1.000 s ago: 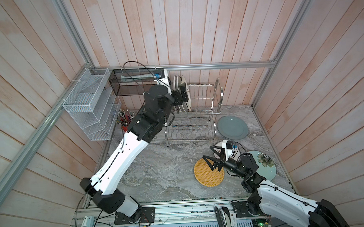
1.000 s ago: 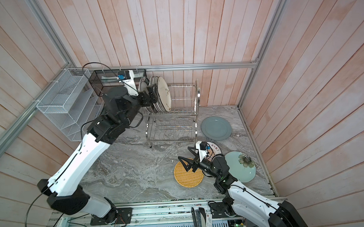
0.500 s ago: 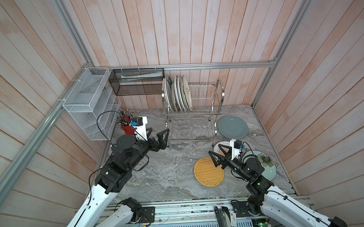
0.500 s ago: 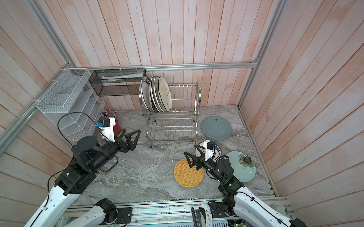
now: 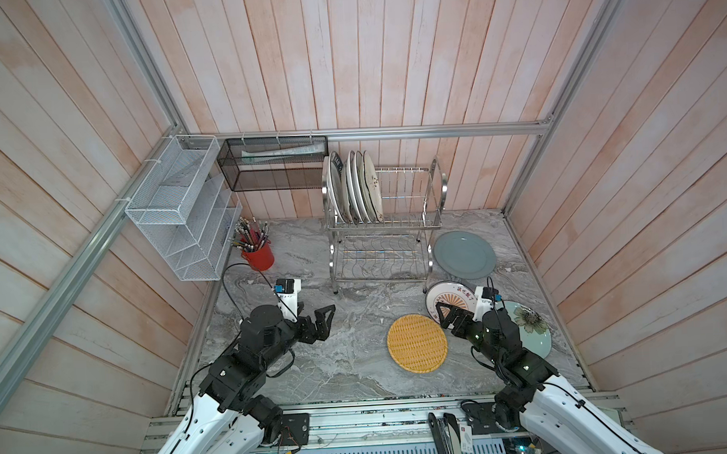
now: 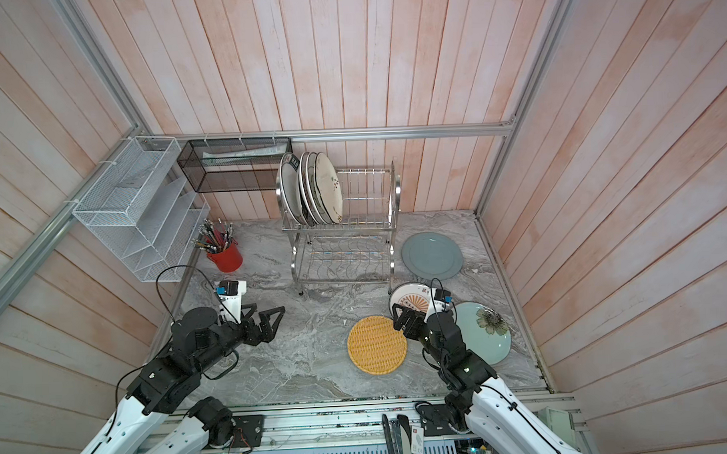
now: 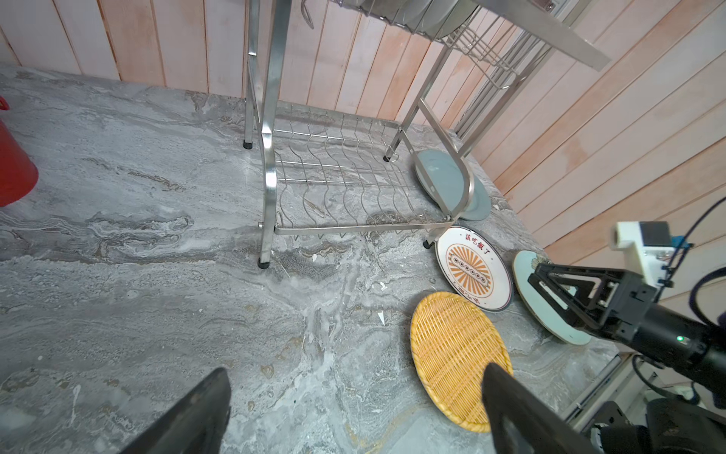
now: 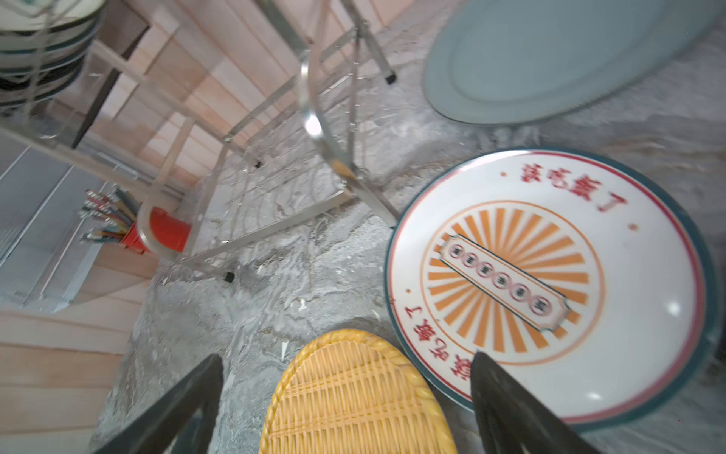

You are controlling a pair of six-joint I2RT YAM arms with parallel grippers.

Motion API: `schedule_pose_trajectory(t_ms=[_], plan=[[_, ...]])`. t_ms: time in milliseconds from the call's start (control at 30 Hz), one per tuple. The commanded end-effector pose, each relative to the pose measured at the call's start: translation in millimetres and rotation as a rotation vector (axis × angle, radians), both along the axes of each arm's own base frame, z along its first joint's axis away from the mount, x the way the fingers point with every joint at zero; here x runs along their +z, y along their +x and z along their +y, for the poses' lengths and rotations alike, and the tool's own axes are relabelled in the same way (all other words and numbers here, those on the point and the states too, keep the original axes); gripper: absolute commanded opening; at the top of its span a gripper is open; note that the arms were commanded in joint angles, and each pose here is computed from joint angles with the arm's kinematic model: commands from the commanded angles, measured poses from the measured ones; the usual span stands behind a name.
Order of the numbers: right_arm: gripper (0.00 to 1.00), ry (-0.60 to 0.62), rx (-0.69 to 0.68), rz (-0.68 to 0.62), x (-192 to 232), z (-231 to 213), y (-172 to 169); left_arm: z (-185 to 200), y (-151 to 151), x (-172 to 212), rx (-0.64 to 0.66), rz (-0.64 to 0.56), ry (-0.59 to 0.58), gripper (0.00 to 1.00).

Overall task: Load the plates into the dish rack
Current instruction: 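Move the right gripper to the sunburst plate's rim and close on it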

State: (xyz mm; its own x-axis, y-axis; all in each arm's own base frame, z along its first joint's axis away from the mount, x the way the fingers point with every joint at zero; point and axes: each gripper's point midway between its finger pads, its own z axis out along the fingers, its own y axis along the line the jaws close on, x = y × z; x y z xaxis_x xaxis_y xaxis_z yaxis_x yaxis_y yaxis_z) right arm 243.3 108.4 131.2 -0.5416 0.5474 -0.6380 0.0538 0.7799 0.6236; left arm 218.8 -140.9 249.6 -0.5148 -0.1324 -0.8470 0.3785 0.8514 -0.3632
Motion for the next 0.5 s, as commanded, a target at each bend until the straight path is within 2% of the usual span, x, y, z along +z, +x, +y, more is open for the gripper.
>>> schedule_pose_trajectory(t_ms=[0, 167, 467], plan=[[0.98, 0.035, -0.198, 0.118, -15.8, -31.1, -8.0, 4.4, -4.9, 0.8, 0.005, -0.014, -0.009, 1.0], [0.98, 0.054, -0.311, 0.206, -38.0, -49.2, -19.5, 4.6, -6.8, 1.6, 0.005, -0.018, -0.036, 1.0], [0.87, 0.163, -0.33, 0.231, -58.5, -44.0, -17.2, 1.7, -7.2, 0.3, -0.01, -0.009, -0.036, 1.0]])
